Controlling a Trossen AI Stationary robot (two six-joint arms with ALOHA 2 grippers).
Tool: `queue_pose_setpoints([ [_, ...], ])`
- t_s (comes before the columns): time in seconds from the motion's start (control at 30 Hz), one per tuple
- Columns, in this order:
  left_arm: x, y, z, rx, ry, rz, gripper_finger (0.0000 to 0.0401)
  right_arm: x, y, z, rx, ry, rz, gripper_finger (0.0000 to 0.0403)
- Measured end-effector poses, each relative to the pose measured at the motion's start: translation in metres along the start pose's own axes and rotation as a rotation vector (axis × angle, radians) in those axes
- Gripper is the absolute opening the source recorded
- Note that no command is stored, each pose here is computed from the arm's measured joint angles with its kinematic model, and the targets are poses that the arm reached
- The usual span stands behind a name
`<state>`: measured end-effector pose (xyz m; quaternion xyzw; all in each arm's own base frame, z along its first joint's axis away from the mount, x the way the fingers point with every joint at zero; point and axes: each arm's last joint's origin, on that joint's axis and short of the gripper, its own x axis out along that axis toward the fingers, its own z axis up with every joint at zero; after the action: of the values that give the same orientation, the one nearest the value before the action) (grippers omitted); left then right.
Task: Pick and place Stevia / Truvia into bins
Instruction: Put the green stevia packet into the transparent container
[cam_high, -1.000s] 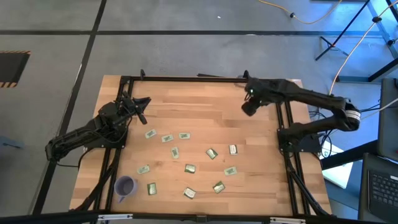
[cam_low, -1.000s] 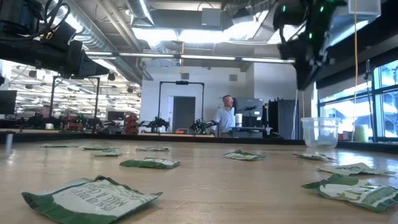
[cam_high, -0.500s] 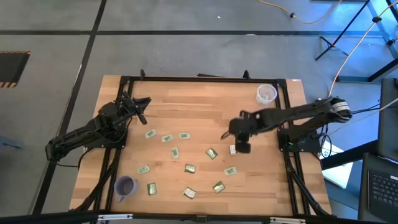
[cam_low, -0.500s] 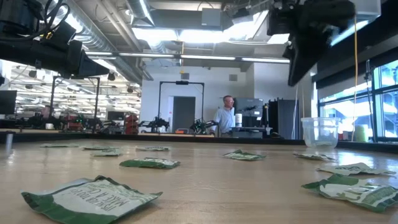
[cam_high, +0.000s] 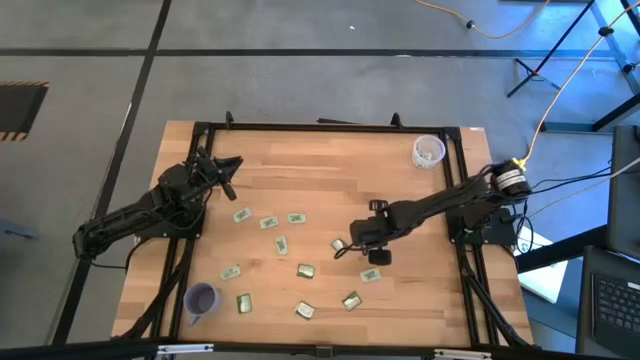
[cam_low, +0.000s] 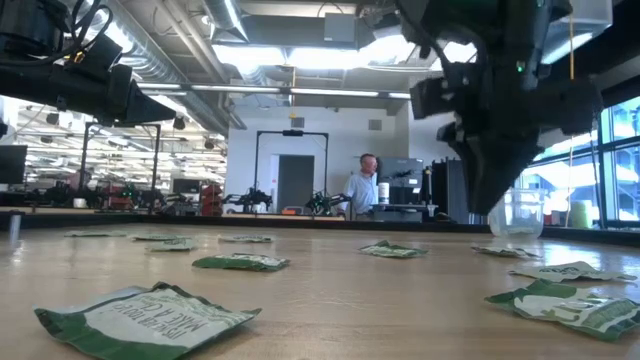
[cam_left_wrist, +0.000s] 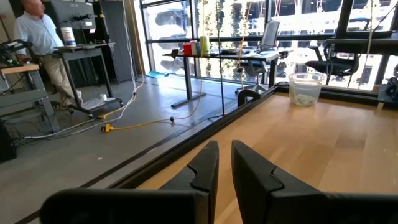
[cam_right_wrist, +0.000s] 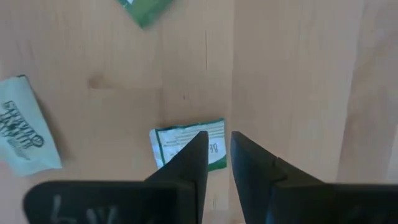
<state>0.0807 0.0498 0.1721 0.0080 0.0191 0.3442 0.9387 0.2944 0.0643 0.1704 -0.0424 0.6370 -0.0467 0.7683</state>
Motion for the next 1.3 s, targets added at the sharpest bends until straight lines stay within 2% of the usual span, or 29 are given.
queue_pose_setpoints([
  [0.6,0.000,0.000,0.000,0.000,0.000,0.000,0.0040,0.014,-0.001,-0.014,-0.030,0.053,-0.024,0.0065],
  [0.97,0.000,0.000,0.000,0.000,0.000,-0.001,0.0040,0.014,0.001,-0.013,-0.039,0.030,-0.015,0.0144],
  [1.13,0.000,0.000,0.000,0.000,0.000,0.000,0.0040,0.014,0.003,-0.009,-0.056,-0.011,-0.006,0.0149],
  [1.3,0.000,0.000,0.000,0.000,0.000,0.000,0.0040,0.014,0.003,-0.007,-0.053,-0.030,-0.002,0.0134],
])
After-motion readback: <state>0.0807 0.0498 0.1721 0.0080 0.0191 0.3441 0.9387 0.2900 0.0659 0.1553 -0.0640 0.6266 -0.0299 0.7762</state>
